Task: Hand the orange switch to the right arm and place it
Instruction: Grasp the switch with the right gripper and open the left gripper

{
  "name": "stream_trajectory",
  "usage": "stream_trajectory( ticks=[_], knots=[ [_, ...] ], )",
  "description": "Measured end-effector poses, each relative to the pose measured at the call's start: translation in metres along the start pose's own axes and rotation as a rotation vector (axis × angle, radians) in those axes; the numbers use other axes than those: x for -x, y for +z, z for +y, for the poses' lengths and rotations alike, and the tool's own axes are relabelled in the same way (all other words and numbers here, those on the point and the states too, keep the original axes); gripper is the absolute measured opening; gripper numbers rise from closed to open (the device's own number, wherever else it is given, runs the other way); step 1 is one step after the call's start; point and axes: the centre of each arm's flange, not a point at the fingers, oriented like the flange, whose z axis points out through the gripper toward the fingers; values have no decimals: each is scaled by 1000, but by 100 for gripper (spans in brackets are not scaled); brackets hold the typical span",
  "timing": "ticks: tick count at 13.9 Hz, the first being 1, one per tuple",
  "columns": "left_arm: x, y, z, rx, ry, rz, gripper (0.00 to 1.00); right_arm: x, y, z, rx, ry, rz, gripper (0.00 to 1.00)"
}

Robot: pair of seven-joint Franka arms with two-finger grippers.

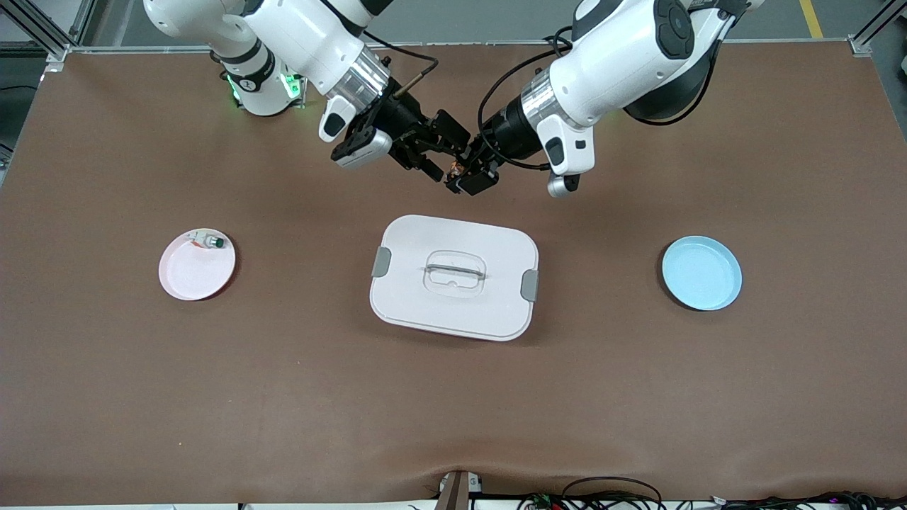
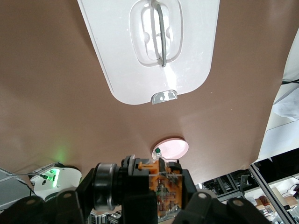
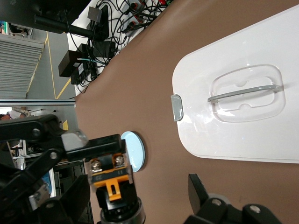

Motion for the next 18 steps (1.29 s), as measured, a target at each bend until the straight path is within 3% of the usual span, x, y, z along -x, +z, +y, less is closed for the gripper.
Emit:
stream_trajectory(
  ticks=[2,11,13,14,15,18],
  knots=[
    [-1,1,-1,-3,-2,1,72,-1,-1,-3,-6,-1,2,80],
    [-2,2,-1,-3,-2,4,72,-11,1,-12,-19,-34,18,69],
    [-2,2,-1,-4,-2,4,72,-11,1,-12,-19,-38,18,48],
    [-3,2,-1,-4,-2,4,72,-11,1,-12,-19,-39,18,47],
    [-3,2,-1,-4,-3,5,72,-11,1,-12,-20,-41,19,37],
    [-3,2,-1,-5,-3,5,72,-11,1,-12,-19,-59,19,35]
  ],
)
